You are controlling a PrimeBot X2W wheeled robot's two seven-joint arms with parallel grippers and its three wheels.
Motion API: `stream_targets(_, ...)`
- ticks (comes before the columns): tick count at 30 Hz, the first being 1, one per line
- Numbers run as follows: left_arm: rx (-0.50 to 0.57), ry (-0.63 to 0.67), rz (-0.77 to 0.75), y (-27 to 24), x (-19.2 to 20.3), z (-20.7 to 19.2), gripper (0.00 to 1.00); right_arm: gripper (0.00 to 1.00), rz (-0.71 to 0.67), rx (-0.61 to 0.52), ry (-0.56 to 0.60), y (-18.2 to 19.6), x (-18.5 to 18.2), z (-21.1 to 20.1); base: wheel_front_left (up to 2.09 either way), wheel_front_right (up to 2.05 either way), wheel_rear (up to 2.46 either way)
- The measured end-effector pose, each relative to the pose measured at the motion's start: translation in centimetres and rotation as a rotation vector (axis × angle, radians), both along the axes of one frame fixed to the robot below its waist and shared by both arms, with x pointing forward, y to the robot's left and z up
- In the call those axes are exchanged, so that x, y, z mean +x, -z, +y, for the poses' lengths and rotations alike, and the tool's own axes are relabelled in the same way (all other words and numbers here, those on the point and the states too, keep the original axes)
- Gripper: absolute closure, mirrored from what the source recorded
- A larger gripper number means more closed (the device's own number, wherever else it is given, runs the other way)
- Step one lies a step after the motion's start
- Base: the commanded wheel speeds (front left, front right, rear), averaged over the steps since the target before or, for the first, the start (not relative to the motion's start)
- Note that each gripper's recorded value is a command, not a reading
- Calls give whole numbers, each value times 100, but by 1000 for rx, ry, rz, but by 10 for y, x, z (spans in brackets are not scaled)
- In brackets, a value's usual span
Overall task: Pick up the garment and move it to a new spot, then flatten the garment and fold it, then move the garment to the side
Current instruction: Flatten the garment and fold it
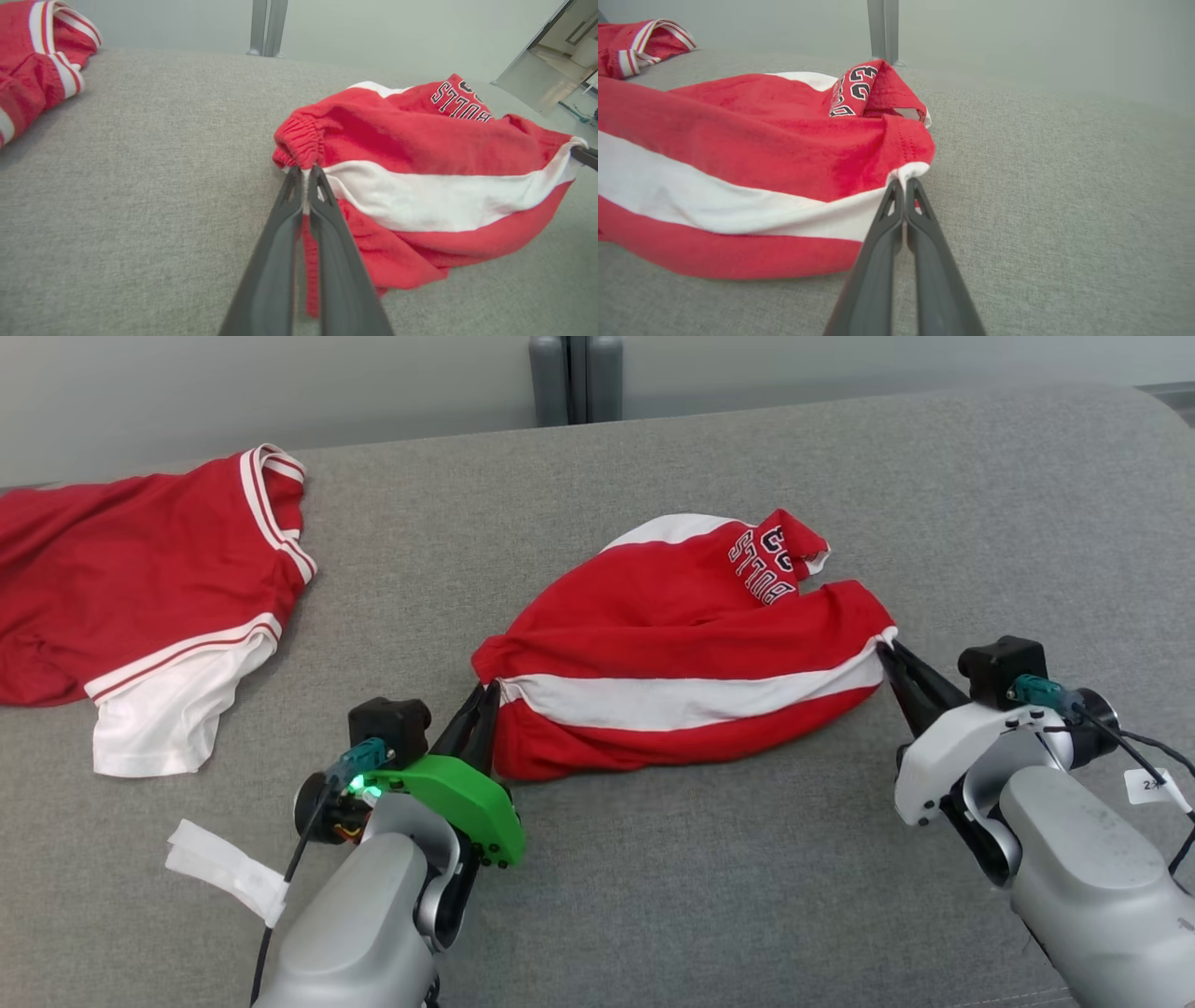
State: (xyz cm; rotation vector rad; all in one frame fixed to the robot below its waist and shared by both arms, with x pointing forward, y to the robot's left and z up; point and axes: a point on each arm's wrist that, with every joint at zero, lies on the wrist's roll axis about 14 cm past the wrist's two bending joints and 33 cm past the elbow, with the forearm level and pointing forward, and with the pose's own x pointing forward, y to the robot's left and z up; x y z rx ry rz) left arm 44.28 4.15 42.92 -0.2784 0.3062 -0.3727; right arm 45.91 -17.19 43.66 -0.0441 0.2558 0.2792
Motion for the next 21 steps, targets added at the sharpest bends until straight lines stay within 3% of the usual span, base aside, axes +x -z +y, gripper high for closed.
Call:
stream_targets(4, -52, -7, -97, -32, 7, -2, 100, 100, -115, 10, -8, -38, 7, -4, 0, 0, 0)
stream_targets(11, -181, -1, -343, -123, 4, -6, 100, 100, -434, 48, -2, -143, -5, -16, 0, 0, 0)
stream_targets(21, -285, 86, -748, -284, -55, 1, 100, 100, -872, 29, 45, -288, -101, -31, 0, 0, 0)
